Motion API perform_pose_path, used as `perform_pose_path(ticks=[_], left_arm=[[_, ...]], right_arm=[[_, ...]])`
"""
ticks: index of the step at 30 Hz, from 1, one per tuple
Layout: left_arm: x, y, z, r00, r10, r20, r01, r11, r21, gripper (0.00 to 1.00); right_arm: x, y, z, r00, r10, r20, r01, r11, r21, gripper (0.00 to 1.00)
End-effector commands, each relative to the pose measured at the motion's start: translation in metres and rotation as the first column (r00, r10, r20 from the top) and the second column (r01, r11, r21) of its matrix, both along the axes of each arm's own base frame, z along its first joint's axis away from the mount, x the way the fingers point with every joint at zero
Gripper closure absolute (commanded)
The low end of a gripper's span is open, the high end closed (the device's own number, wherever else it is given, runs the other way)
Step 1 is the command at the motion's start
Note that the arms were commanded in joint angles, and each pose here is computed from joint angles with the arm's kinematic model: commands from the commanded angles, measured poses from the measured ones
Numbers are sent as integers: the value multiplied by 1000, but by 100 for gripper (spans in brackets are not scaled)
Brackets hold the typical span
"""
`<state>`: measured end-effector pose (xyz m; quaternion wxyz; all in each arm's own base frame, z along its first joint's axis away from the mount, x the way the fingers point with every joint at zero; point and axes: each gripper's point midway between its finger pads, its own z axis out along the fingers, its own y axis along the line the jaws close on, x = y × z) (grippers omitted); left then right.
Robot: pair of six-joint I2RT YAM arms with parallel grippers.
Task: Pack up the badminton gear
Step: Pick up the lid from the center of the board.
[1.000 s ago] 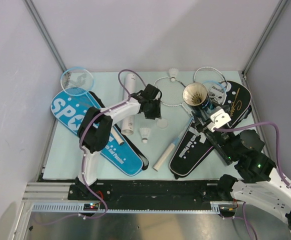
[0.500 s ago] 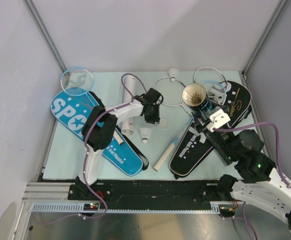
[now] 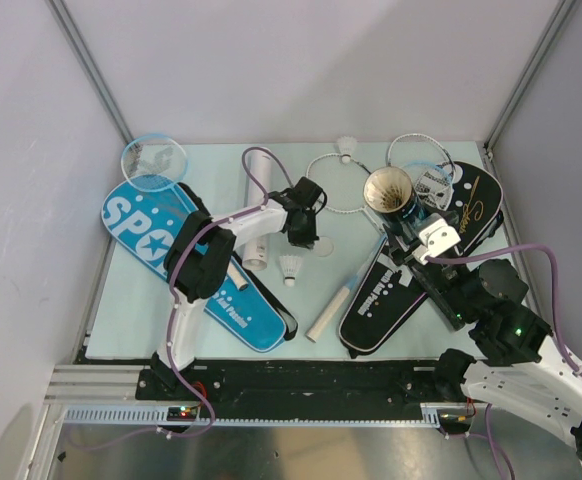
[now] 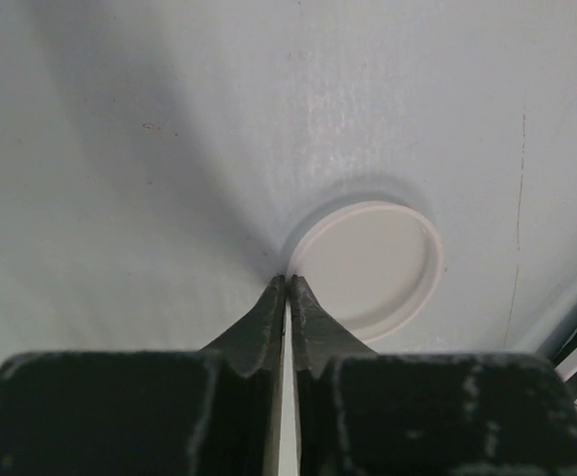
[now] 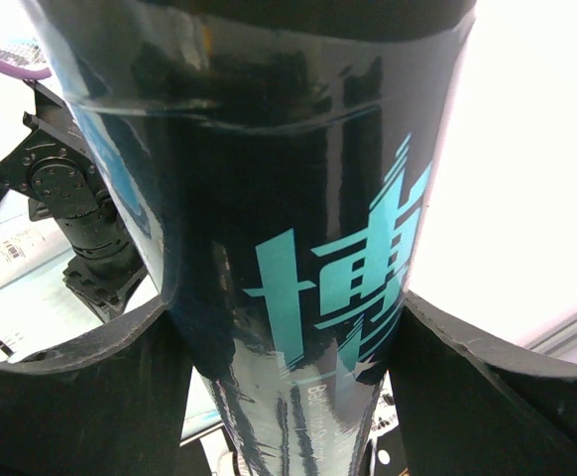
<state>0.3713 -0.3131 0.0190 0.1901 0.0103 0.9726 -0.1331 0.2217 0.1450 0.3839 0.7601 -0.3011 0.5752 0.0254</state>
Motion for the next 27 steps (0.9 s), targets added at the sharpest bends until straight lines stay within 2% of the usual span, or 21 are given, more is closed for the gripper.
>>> perform_pose_path(ticks=[1, 4, 11, 27], left_arm=[[-1, 1, 4, 1000, 14, 10, -14, 1000, 27, 95], [0, 3, 11, 999, 22, 29, -23, 999, 33, 99], [4, 7, 27, 997, 48, 63, -51, 998, 34, 100], [2, 7, 134, 979, 107, 174, -76, 981, -178, 100]], right_arm=[[-5, -3, 21, 998, 7, 54, -10, 998, 58, 78], [-6, -3, 21, 999, 12, 52, -15, 998, 64, 78], [-7, -4, 20, 999, 14, 48, -17, 998, 65, 78], [4, 12, -13, 1000, 19, -10, -18, 1000, 2, 78]])
